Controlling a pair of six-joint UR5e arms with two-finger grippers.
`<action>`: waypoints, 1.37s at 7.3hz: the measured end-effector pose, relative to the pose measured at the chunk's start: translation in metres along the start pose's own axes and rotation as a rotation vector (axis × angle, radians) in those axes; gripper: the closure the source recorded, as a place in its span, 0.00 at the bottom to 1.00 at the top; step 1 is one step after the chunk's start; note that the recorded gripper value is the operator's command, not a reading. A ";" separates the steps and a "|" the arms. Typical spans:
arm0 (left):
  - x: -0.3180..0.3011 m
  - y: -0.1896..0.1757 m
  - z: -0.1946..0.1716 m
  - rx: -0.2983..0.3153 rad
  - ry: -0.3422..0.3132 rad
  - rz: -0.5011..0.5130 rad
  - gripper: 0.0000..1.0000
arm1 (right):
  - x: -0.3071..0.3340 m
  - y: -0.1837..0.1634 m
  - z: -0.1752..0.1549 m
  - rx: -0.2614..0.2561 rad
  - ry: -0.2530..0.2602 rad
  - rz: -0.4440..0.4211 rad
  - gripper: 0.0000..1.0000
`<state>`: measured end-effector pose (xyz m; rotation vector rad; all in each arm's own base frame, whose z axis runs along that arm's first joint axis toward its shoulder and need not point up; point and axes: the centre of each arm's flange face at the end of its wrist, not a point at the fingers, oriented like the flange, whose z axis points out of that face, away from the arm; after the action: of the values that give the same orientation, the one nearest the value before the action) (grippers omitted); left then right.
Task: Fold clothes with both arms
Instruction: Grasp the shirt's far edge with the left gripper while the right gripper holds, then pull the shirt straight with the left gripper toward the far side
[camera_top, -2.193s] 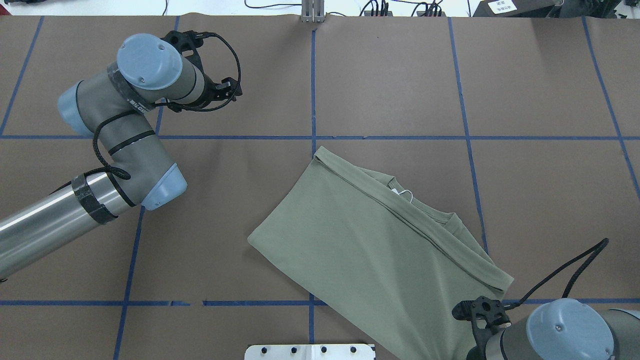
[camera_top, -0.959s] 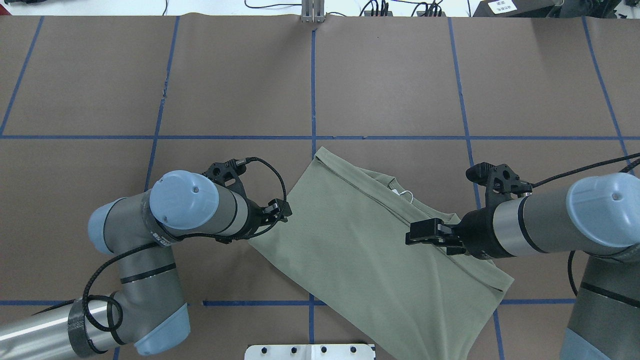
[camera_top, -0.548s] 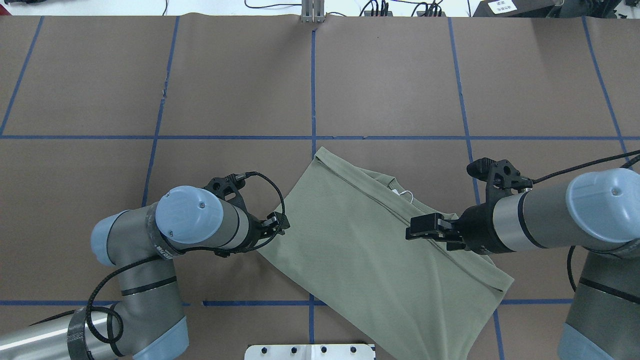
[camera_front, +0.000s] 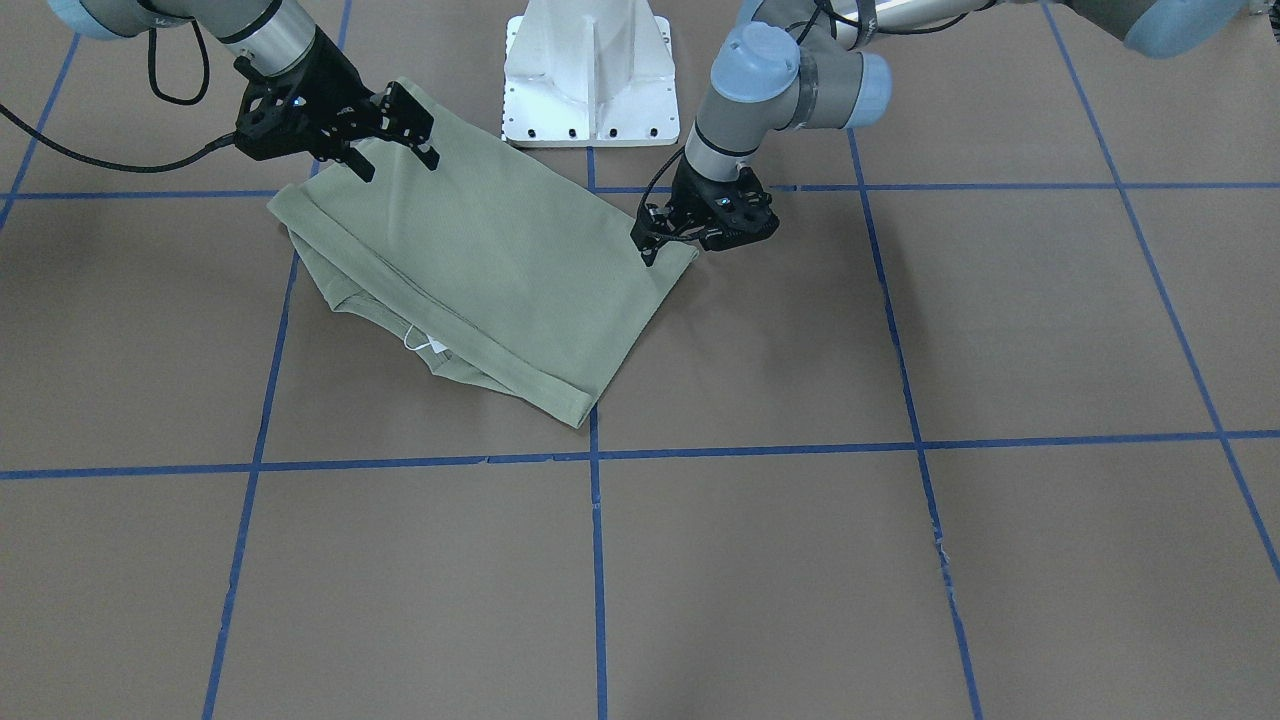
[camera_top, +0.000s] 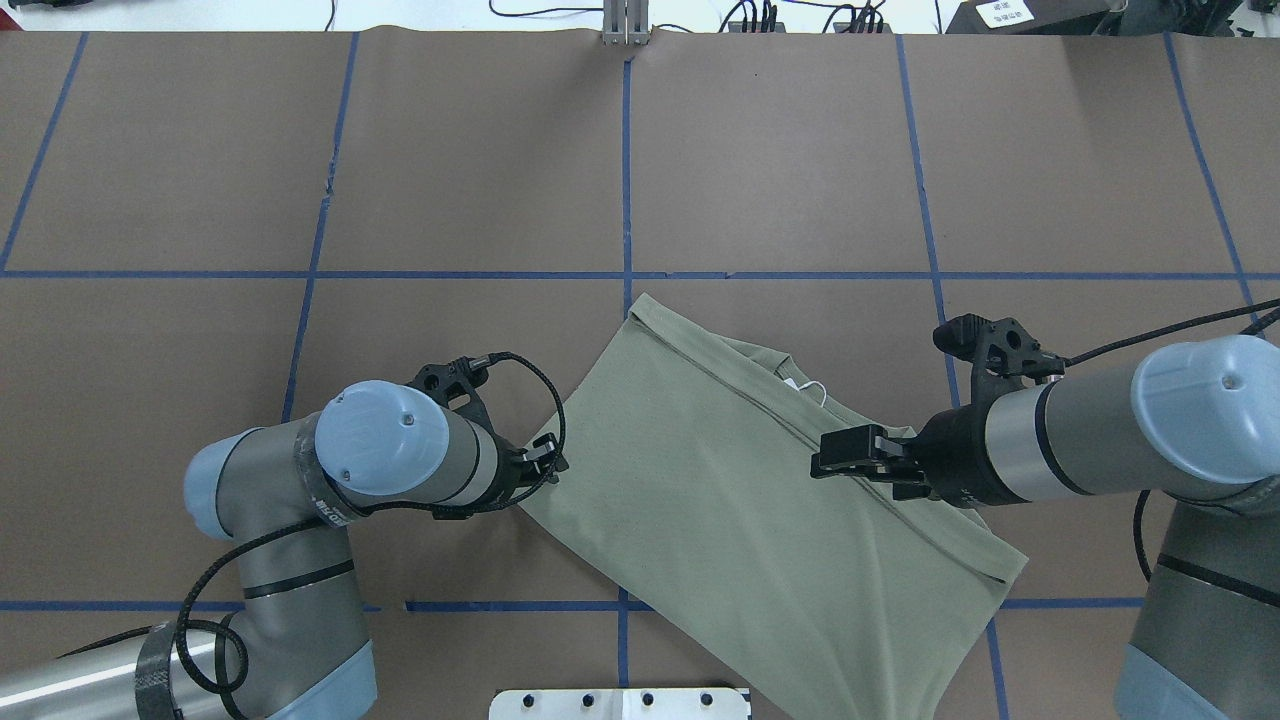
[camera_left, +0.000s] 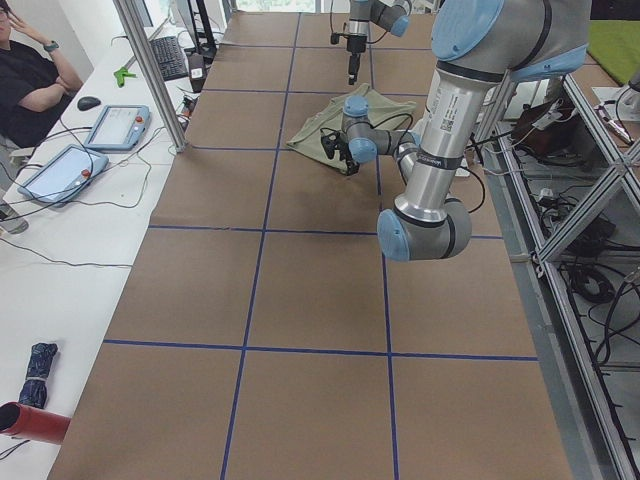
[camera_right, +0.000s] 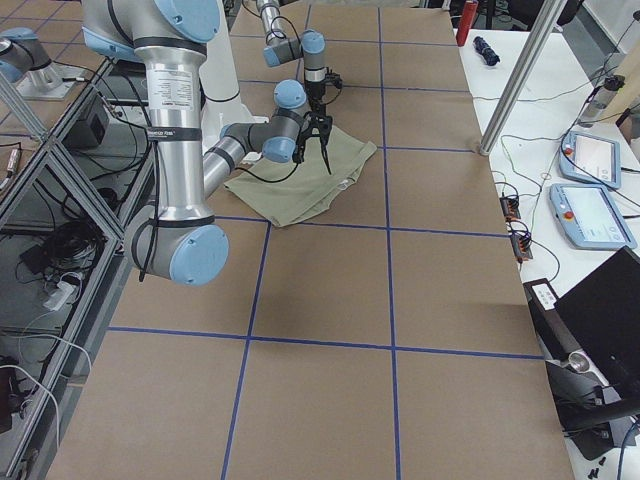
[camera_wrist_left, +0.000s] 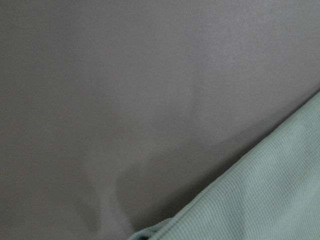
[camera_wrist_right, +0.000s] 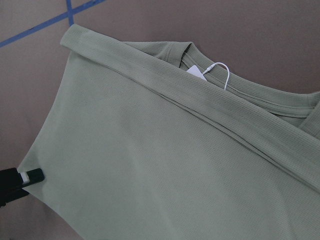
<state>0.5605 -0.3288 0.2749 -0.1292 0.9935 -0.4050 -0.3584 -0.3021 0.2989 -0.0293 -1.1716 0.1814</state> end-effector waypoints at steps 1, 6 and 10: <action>0.000 0.003 0.000 -0.004 0.001 0.002 1.00 | 0.000 -0.001 0.000 0.001 0.001 0.001 0.00; 0.006 -0.052 -0.030 0.068 -0.032 0.094 1.00 | 0.002 -0.004 0.001 0.009 0.006 0.006 0.00; 0.045 -0.187 -0.012 0.222 0.012 0.184 1.00 | 0.009 -0.015 0.004 0.027 0.022 0.017 0.00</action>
<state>0.5207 -0.5165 0.2868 0.1638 0.9565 -0.3450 -0.3570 -0.3158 0.3109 -0.0177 -1.1473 0.2111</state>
